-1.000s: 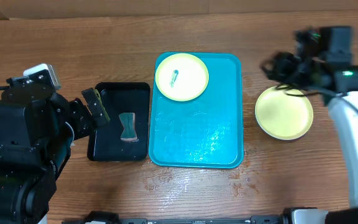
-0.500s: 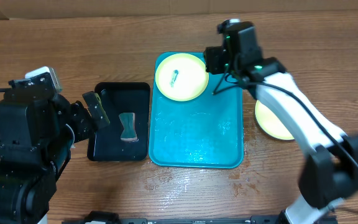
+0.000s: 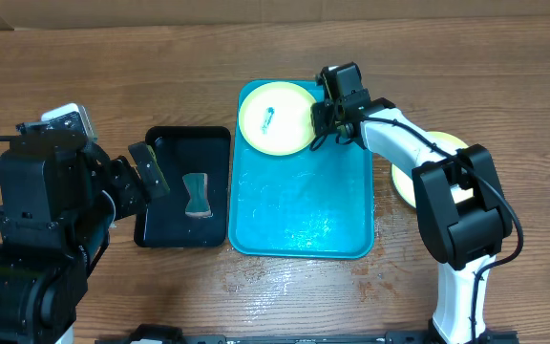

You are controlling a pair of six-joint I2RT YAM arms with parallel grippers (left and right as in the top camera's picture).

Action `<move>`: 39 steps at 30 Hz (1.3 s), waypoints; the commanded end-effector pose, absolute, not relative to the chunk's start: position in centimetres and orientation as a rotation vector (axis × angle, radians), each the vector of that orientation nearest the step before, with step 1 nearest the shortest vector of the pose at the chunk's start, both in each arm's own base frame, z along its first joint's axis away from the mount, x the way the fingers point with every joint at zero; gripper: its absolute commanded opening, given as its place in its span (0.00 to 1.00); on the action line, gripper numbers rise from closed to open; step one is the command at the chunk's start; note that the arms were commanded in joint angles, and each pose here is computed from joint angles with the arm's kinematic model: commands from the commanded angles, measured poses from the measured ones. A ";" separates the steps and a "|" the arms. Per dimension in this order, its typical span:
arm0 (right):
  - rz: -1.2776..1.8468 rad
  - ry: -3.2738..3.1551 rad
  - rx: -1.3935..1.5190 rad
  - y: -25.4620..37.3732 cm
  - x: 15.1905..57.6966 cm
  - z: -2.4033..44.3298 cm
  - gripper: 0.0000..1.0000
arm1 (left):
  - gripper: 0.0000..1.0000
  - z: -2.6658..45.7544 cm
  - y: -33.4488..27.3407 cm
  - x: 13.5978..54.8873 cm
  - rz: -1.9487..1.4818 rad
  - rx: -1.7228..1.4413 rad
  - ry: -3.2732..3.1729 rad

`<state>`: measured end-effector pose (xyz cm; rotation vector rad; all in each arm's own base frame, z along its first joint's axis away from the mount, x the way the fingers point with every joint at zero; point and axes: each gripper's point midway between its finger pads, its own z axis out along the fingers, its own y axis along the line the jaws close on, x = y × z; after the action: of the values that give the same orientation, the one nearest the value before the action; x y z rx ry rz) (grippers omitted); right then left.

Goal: Clean dirty plates on tray and stack at the side
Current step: 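Move the right gripper back to grip the remaining yellow plate's rim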

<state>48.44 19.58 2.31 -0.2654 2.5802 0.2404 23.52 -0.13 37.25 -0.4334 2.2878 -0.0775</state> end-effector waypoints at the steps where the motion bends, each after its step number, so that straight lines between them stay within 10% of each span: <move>1: 0.242 2.649 -0.281 19.3 46.9 1.7 0.26 | 1.00 37.8 0.2 23.5 -0.062 -0.432 2.269; 6: 0.268 2.747 -0.188 19.0 45.1 0.1 0.34 | 1.00 37.7 0.2 23.4 -0.060 -0.433 2.275; 10: 0.268 2.756 -0.173 18.9 44.9 0.0 0.04 | 1.00 37.7 0.2 23.4 -0.060 -0.432 2.275; 14: 0.312 2.831 -0.120 19.0 43.2 0.4 0.04 | 1.00 37.7 0.2 23.4 -0.058 -0.428 2.276; 27: 0.356 2.990 -0.118 16.3 32.7 12.6 0.04 | 1.00 37.2 0.3 22.8 -0.046 -0.430 2.308; 39: 0.394 2.926 -0.064 16.5 32.5 4.7 0.04 | 1.00 34.6 -1.3 22.7 -0.062 -0.269 2.470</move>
<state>33.61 16.69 7.03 -0.0780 2.9079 0.3874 22.34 -0.33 35.29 -0.3786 2.4103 -0.0423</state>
